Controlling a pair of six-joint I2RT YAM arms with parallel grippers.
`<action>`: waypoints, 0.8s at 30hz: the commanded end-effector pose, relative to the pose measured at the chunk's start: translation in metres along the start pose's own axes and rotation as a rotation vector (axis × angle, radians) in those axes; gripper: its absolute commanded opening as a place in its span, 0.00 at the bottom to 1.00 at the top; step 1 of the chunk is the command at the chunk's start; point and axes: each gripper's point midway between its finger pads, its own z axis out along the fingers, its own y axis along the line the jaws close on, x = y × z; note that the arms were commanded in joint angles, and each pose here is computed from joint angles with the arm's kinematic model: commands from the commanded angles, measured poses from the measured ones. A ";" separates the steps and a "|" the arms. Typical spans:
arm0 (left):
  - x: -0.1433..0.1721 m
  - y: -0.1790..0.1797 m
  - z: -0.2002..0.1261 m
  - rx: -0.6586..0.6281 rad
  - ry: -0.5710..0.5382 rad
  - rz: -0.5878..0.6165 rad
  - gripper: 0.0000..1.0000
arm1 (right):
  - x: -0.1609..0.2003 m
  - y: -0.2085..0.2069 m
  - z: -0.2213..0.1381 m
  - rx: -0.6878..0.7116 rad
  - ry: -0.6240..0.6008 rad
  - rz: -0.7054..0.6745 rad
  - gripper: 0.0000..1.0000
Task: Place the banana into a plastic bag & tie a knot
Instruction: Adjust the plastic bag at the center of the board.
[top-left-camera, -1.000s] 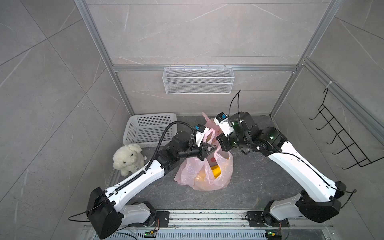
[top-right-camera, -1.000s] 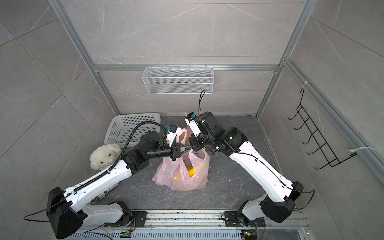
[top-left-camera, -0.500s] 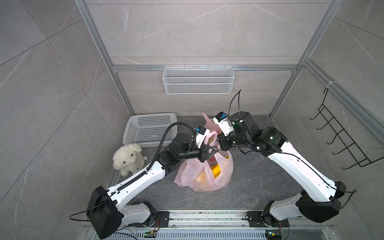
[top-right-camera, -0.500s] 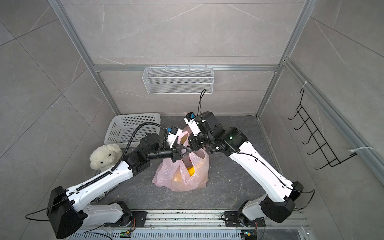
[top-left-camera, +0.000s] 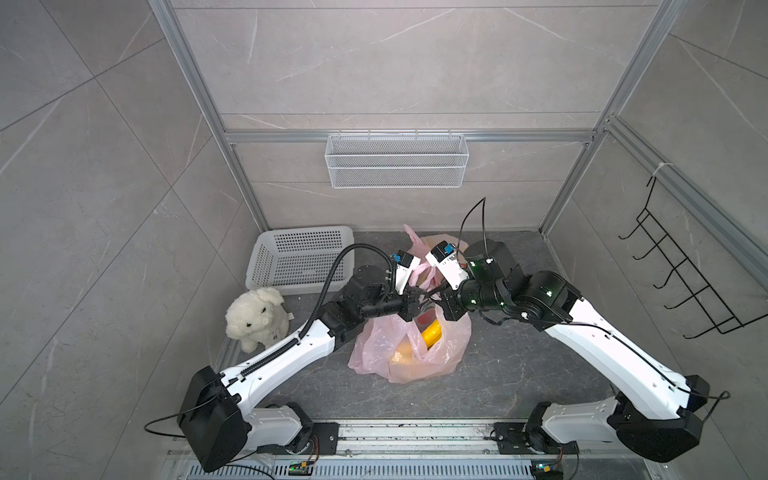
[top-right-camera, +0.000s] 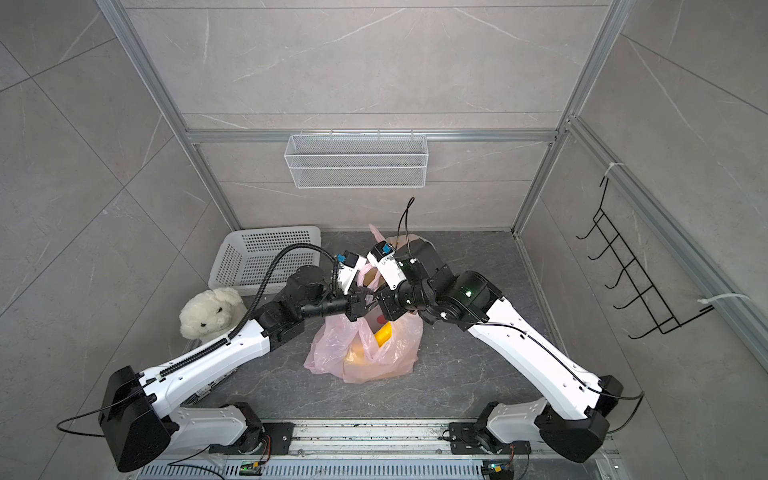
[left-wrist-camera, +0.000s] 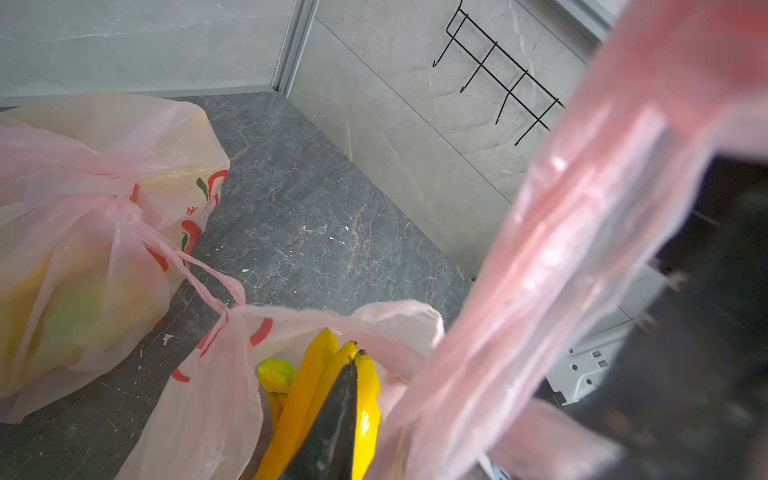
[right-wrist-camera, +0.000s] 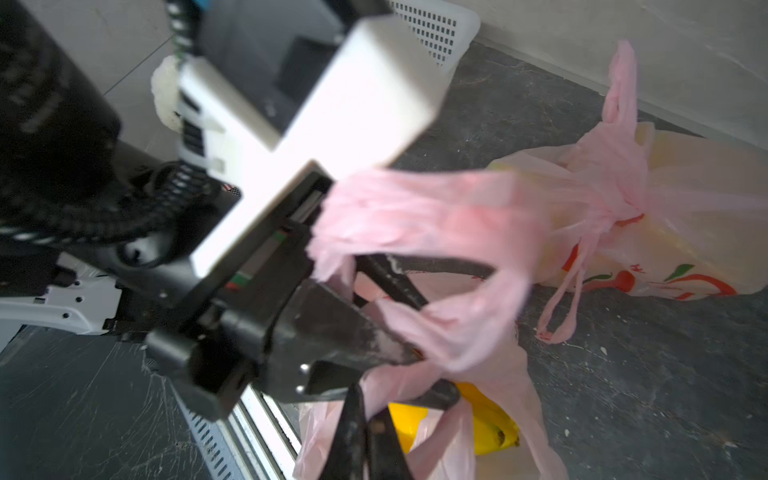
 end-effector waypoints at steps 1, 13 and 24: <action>-0.018 -0.021 0.003 0.086 -0.027 0.037 0.28 | -0.009 0.019 -0.008 -0.070 -0.046 -0.039 0.00; -0.006 -0.035 0.003 0.166 0.016 0.083 0.29 | -0.025 0.024 -0.019 -0.079 -0.088 -0.066 0.00; -0.003 -0.049 0.005 0.229 0.044 0.102 0.27 | -0.025 0.035 -0.012 -0.149 -0.063 -0.076 0.00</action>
